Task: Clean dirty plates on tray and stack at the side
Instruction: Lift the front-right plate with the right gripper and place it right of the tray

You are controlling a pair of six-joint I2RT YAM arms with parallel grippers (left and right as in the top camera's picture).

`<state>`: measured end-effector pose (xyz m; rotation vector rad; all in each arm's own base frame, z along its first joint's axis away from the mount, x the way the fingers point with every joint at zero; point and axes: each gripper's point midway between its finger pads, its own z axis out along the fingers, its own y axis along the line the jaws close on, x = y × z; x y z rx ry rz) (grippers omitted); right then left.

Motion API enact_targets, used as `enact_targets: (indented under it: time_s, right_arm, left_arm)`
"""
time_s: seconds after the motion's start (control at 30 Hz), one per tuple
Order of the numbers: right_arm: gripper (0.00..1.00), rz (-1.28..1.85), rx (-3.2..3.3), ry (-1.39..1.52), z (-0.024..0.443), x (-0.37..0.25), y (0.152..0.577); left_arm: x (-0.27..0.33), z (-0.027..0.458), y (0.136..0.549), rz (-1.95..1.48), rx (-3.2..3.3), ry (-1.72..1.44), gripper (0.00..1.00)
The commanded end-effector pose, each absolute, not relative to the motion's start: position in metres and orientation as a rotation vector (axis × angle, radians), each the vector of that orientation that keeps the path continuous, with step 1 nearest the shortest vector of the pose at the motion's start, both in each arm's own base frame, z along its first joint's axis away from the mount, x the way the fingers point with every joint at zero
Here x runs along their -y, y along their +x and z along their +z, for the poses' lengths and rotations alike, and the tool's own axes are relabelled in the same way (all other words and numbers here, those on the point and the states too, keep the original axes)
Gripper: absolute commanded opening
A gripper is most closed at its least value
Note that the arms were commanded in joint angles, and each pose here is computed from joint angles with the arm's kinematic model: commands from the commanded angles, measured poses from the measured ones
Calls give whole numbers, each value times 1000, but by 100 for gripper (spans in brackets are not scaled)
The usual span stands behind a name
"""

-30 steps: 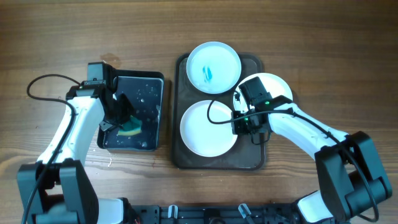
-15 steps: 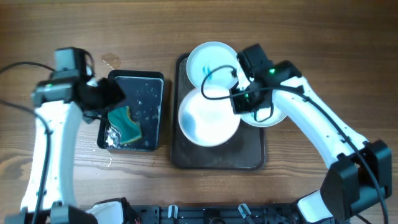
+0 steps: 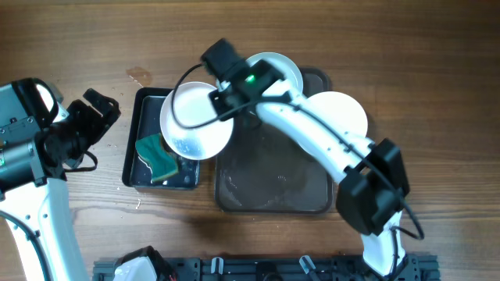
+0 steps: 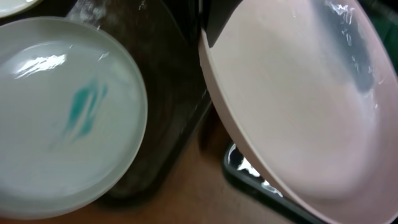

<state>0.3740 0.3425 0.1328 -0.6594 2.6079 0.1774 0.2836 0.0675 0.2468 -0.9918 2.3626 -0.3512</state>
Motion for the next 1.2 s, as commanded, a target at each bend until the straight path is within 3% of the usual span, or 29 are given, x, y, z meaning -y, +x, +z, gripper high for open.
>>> enact_targets:
  time_s: [0.0, 0.2, 0.57, 1.17]
  right_arm:
    - [4, -142, -2308, -518, 195, -346, 388]
    - [4, -347, -2066, -456, 236, -362, 367]
    - [4, -503, -1877, -465, 269, -375, 337]
    - [4, -654, -1726, -452, 298, -378, 313]
  left_arm:
    - [-65, 255, 285, -378, -2343, -978, 100]
    - [-65, 255, 285, -378, -2343, -978, 100]
    - [-65, 255, 285, -378, -2343, -978, 100]
    - [-65, 255, 285, -378, -2343, -978, 100]
